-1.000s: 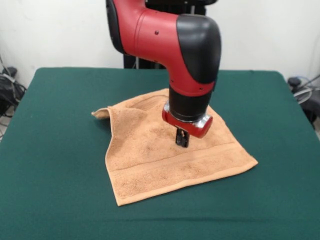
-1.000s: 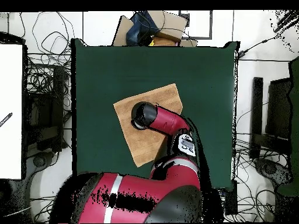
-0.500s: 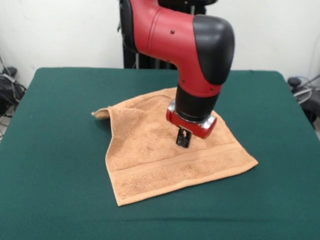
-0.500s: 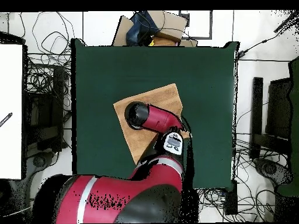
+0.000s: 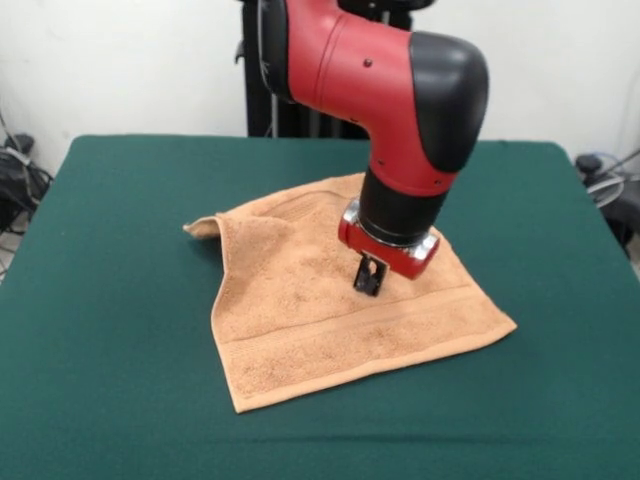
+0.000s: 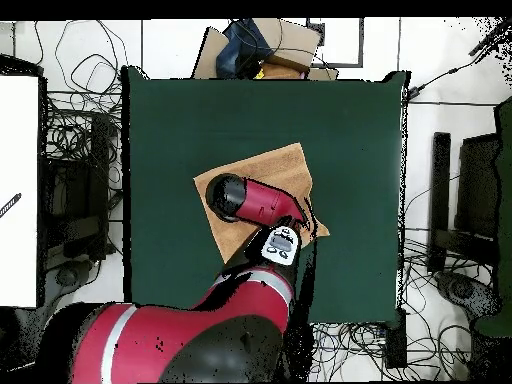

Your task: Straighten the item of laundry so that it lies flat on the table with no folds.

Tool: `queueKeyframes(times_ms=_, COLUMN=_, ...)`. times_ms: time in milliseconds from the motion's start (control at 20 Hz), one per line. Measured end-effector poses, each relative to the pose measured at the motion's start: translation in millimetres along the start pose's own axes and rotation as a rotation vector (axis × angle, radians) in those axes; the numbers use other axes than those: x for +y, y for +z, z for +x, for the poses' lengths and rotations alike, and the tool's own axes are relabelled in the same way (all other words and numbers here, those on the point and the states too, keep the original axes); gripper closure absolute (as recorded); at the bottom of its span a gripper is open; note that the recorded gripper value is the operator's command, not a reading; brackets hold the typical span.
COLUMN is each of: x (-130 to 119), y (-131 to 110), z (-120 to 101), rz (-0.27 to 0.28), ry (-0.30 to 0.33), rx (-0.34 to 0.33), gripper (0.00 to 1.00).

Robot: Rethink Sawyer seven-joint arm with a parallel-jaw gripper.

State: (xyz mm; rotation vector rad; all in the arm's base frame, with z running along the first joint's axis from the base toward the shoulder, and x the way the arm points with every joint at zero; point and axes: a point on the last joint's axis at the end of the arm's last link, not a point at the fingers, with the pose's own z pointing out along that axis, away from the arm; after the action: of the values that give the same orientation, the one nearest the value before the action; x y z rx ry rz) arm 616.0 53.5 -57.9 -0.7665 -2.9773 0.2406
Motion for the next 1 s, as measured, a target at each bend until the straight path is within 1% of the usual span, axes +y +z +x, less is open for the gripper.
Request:
queueKeyframes(times_ms=450, x=7, y=-1, z=1, rz=0.036, ry=-0.003, rx=-0.006, gripper=1.00)
queueKeyframes(times_ms=1000, x=28, y=-7, z=7, rz=0.014, ry=0.004, rx=-0.010, gripper=1.00)
